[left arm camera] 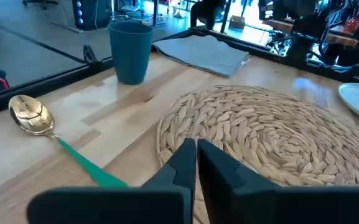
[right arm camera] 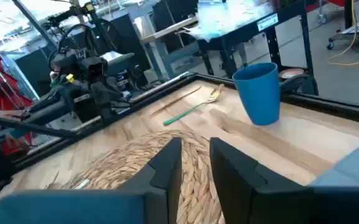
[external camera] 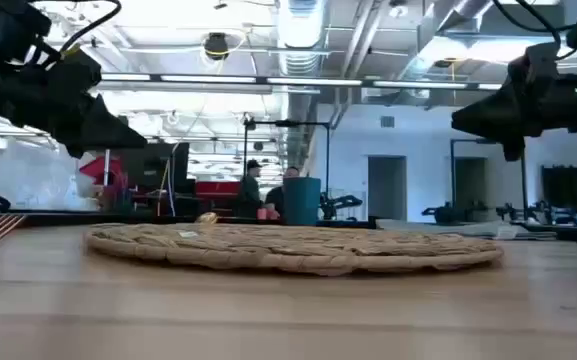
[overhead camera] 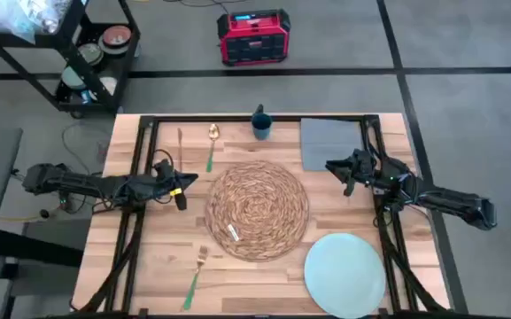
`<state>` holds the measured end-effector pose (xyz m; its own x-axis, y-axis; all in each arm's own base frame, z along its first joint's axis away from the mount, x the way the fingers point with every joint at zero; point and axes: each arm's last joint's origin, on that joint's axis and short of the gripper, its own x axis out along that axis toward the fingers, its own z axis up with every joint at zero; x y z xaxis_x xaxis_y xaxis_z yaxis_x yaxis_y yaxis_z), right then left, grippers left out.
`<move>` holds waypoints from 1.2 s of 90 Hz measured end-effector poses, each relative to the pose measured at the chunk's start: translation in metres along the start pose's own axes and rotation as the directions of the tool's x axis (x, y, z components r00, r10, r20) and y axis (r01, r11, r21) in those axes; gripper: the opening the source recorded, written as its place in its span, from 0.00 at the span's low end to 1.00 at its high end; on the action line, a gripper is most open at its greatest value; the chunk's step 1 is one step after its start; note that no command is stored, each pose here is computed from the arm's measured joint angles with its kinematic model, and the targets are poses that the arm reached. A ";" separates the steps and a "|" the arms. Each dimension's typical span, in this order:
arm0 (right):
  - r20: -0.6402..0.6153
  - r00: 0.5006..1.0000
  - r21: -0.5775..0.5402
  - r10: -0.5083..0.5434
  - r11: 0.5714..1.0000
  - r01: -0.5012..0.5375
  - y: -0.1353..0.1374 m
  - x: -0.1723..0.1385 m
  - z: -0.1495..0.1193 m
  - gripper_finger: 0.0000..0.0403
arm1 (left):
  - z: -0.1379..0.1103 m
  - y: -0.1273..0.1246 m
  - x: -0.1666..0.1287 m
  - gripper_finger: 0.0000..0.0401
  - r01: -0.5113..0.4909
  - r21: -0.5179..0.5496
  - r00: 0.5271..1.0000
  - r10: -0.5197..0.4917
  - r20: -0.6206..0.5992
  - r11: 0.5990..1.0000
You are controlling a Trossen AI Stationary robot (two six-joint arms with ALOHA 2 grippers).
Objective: Set table place
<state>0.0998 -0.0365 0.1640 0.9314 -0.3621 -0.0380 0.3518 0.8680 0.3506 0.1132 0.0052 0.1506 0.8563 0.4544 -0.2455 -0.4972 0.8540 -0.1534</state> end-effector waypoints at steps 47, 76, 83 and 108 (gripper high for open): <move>0.000 1.000 0.004 0.001 1.000 -0.001 0.000 0.000 0.000 0.18 | 0.017 -0.004 -0.002 0.00 0.032 -0.136 0.997 -0.022 0.072 0.990; 0.010 1.000 0.067 0.004 0.998 -0.005 0.000 0.000 0.001 0.18 | 0.190 -0.029 -0.018 0.00 -0.314 0.084 0.938 0.323 -0.124 0.946; 0.009 1.000 0.072 0.004 0.997 -0.005 0.000 0.000 0.001 0.18 | 0.213 -0.024 -0.004 0.00 -0.517 0.053 0.828 0.515 -0.221 0.854; 0.014 1.000 0.090 0.003 0.996 -0.004 0.000 0.000 0.001 0.18 | 0.225 0.023 0.087 0.00 -0.797 0.191 0.340 0.686 -0.644 0.574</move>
<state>0.0998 -0.0366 0.1653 0.9309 -0.3644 -0.0243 0.3382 0.8354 0.4333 0.2076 0.1214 0.3415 -0.1401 0.5768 -0.8048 -0.9407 0.1761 0.2900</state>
